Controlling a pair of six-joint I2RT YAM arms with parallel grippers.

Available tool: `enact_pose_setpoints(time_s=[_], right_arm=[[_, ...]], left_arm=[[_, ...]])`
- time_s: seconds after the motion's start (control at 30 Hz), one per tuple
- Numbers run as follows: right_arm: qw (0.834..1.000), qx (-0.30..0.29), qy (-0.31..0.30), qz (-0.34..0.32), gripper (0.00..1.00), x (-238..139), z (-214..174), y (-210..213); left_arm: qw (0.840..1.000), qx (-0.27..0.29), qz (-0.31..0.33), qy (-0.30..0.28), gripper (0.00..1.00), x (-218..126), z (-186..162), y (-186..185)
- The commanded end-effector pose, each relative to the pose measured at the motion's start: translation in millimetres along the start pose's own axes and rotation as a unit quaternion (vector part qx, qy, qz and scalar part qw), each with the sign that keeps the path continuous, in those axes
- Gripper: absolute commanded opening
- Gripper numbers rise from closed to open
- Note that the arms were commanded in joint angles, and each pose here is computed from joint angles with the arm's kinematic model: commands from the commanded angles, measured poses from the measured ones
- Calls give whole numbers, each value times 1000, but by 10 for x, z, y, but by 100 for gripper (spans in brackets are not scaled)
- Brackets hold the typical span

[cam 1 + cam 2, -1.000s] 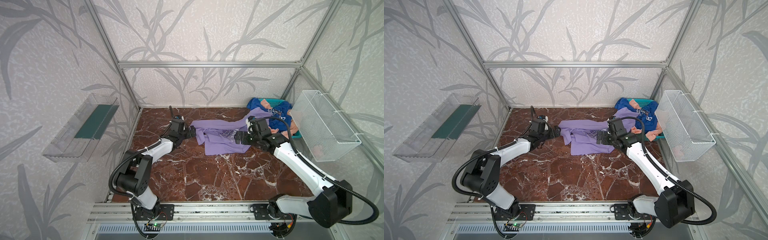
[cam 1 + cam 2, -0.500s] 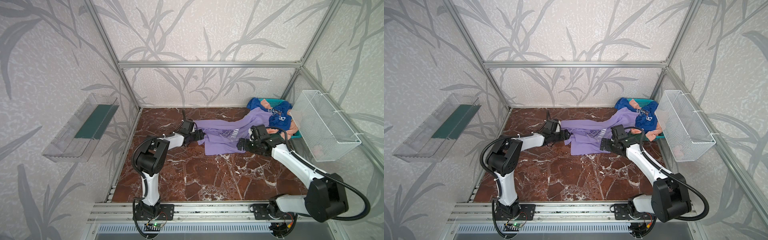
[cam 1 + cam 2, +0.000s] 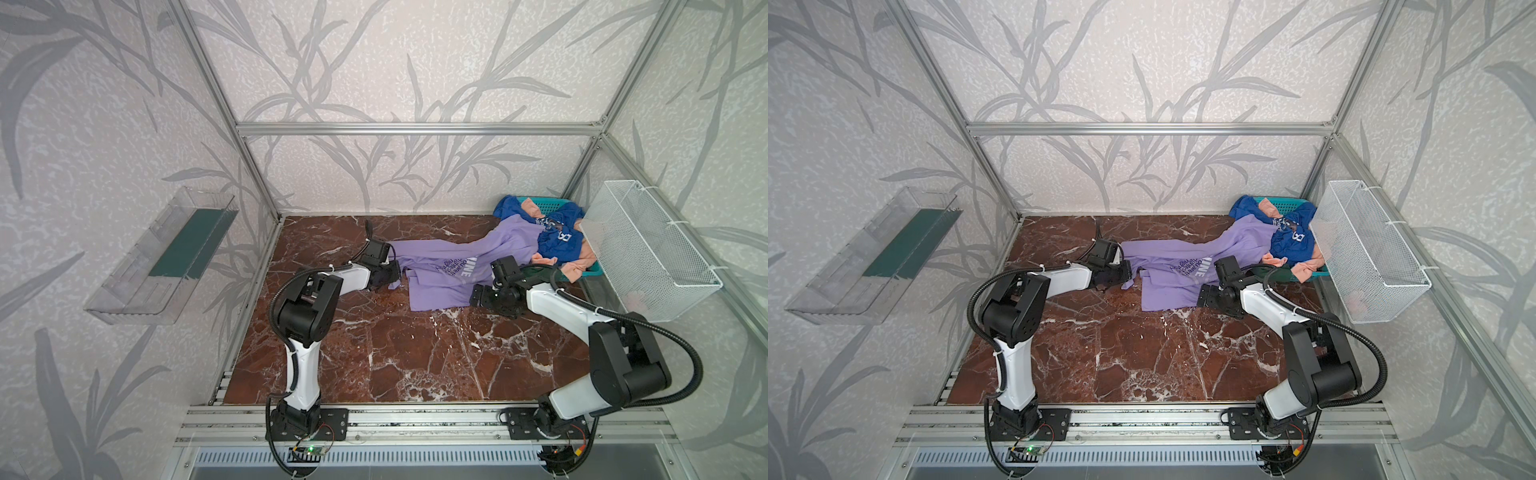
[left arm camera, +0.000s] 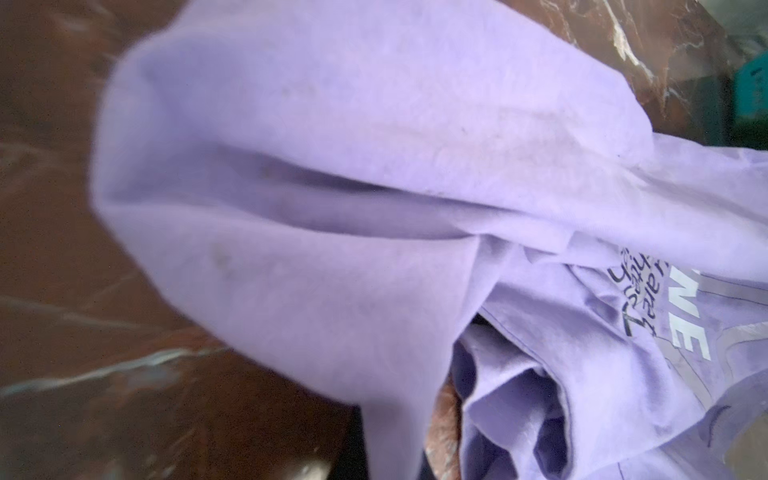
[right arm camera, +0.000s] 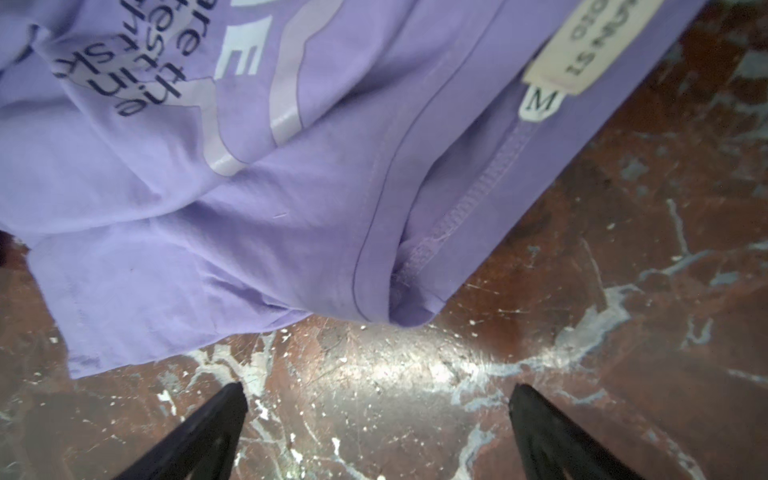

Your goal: Fold and stack the t-shirts

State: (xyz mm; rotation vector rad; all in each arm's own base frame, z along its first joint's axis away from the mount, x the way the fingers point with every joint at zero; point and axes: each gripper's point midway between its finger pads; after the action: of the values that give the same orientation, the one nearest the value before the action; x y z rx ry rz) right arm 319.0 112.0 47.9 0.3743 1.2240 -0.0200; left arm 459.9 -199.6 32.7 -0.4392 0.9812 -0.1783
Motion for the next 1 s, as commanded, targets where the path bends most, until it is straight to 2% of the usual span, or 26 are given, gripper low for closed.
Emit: enact_pose_setpoints(time_s=[0.0,0.1,0.2,0.5,0.67,0.87,0.97], right_arm=[[1000,-14,3,-23,100,113,-14,-5],[999,-31,14,-36,100,166,0,64],[998,-33,28,-37,99,218,25,129],[998,-45,51,-10,96,455,94,378],[996,-63,65,0,94,555,69,556],[993,-72,85,29,92,586,-162,764],[992,-73,86,50,85,619,-248,863]], left_arm=[[989,-68,111,-66,0,-404,326,587],[980,-118,127,-94,0,-603,448,962],[970,-144,155,-123,0,-861,497,1259],[924,-169,256,-229,0,-1622,460,1773],[927,-162,246,-231,0,-1742,471,1727],[940,-158,222,-205,0,-1683,389,1645],[945,-155,213,-195,0,-1647,321,1638]])
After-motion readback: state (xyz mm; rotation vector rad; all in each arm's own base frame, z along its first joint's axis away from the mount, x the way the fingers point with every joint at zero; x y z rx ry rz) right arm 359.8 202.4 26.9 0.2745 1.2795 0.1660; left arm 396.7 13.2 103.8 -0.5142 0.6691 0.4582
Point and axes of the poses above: each gripper's point midway between its finger pads, its own x axis out along the fingers, its own y axis along the line the jaws close on, z = x × y
